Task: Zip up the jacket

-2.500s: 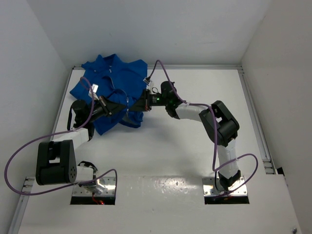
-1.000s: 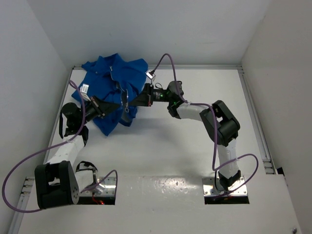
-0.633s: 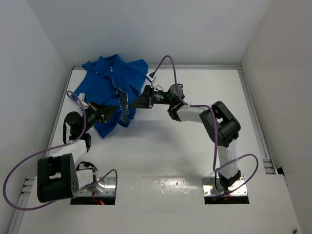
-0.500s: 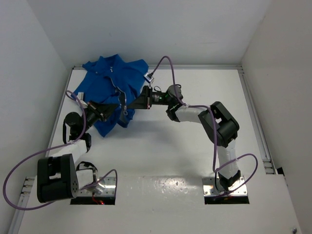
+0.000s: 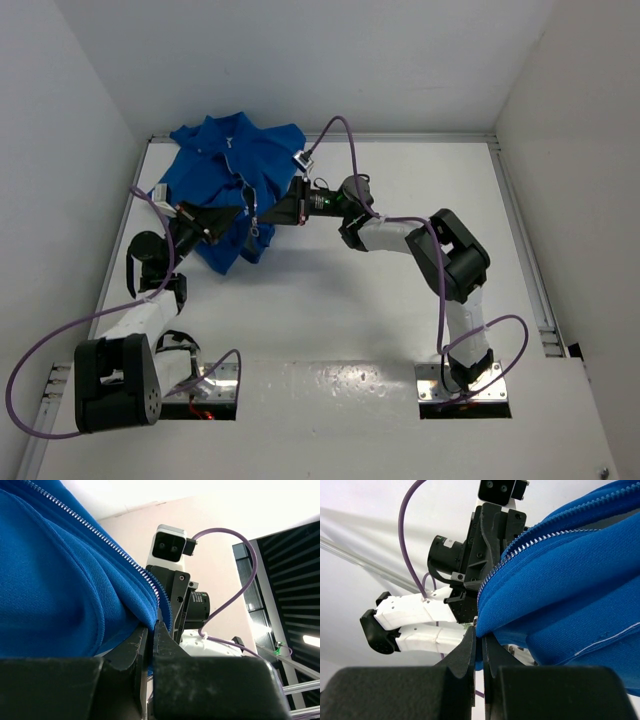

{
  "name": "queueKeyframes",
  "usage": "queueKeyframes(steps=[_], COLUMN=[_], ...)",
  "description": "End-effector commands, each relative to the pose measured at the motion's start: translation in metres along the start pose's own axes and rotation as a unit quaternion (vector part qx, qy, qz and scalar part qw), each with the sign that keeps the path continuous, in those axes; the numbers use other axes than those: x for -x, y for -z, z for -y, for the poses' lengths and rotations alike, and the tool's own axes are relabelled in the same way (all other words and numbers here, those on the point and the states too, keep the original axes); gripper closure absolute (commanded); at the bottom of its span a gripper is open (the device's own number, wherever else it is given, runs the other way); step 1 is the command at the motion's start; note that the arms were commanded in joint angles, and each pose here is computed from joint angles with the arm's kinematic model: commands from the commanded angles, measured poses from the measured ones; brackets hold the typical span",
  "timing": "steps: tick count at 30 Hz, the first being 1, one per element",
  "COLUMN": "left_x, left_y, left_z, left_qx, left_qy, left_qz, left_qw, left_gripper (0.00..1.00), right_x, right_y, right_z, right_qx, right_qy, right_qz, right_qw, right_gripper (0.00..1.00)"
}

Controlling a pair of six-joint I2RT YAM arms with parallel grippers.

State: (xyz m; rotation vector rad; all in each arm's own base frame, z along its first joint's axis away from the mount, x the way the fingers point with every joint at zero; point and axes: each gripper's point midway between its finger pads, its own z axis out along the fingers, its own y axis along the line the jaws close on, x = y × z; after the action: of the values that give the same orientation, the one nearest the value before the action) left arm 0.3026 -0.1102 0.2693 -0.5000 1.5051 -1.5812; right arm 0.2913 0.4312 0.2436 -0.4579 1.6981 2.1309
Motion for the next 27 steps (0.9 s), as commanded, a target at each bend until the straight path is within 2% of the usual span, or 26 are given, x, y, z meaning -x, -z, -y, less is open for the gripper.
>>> queueKeyframes(steps=[1,27], left_x=[0.003,-0.012], left_y=[-0.005,-0.003], left_z=[0.034,0.034], left_qx=[-0.045,-0.042], left_qy=[-0.024,0.0], left_qz=[-0.004,-0.023], left_qw=[0.999,0.999], left_gripper=[1.0,1.0], right_x=[0.008,0.01], right_y=[-0.01,-0.014], right_z=[-0.043,-0.04], right_qx=[0.078,0.082], right_qy=[0.083,0.087], right_qz=[0.009,0.007], right_qw=[0.993,0.993], right_gripper=[1.0,1.0])
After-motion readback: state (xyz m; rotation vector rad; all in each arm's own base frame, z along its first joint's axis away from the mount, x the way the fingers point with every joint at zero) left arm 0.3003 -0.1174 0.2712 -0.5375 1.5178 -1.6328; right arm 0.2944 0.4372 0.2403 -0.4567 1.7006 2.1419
